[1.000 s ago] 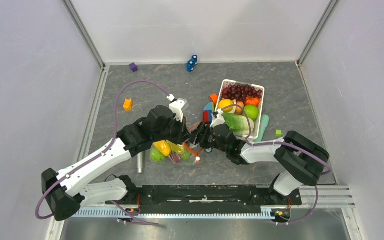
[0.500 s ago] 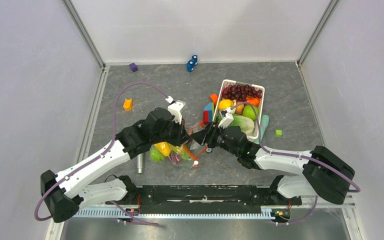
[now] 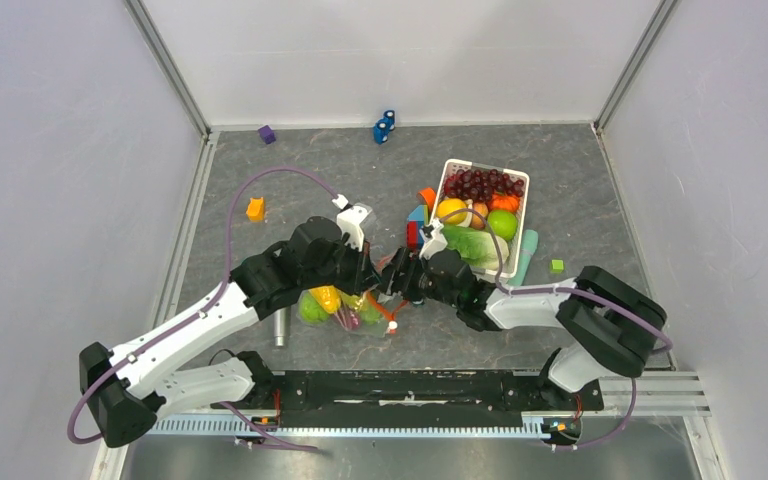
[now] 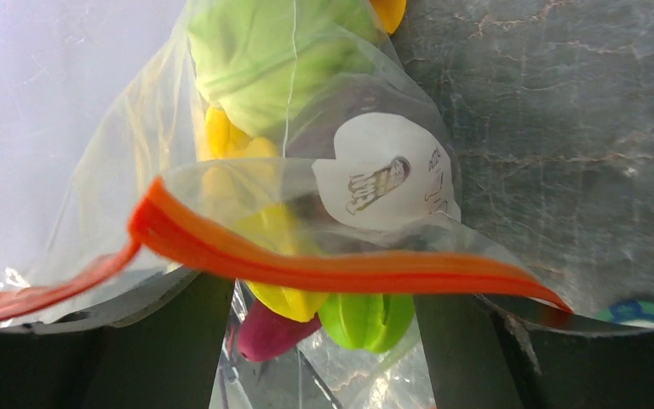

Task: Open the zip-top bag and remove the fake food
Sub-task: Pick up the fake fruit from the zipper food storage bag.

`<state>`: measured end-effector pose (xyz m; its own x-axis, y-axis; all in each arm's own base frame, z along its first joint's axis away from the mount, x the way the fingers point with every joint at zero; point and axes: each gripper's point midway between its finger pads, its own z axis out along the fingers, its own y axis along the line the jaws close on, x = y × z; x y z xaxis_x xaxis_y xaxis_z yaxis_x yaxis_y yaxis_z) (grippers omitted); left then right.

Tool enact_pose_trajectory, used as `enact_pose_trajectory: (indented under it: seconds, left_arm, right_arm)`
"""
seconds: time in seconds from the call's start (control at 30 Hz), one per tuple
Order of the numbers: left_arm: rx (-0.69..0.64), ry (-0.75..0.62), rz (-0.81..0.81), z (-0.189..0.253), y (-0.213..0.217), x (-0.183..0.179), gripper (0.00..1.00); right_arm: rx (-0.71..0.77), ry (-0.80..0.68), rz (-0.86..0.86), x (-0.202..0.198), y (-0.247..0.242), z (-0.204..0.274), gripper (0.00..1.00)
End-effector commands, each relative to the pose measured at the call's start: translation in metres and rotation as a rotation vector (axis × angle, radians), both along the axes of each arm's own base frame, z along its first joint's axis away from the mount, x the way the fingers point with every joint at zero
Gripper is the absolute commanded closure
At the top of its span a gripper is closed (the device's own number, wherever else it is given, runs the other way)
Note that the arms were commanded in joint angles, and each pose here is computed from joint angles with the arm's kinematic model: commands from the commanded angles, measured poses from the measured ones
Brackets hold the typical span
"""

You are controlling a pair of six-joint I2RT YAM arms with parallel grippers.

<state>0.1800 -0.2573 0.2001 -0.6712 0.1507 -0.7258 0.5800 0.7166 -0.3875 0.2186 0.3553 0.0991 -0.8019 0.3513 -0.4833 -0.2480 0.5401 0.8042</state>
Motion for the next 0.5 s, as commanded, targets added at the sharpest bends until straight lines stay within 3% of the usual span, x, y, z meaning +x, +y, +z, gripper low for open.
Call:
enact_pose_trajectory:
  seconds: [0.0,0.23,0.47]
  left_arm:
    - [-0.073,-0.018,-0.07,0.016,-0.01,-0.01,0.98]
    - [-0.106,-0.002,-0.136,0.017,-0.015,-0.021,0.98]
    - [-0.096,0.031,-0.161,0.007,-0.017,-0.026,0.98]
  right_arm:
    - [0.13,-0.004,0.011,0.011,0.026,0.03,0.19]
    - [0.125,0.011,0.004,0.023,0.04,0.027,0.02]
    - [0.034,0.037,0.001,0.032,0.047,0.002,0.03]
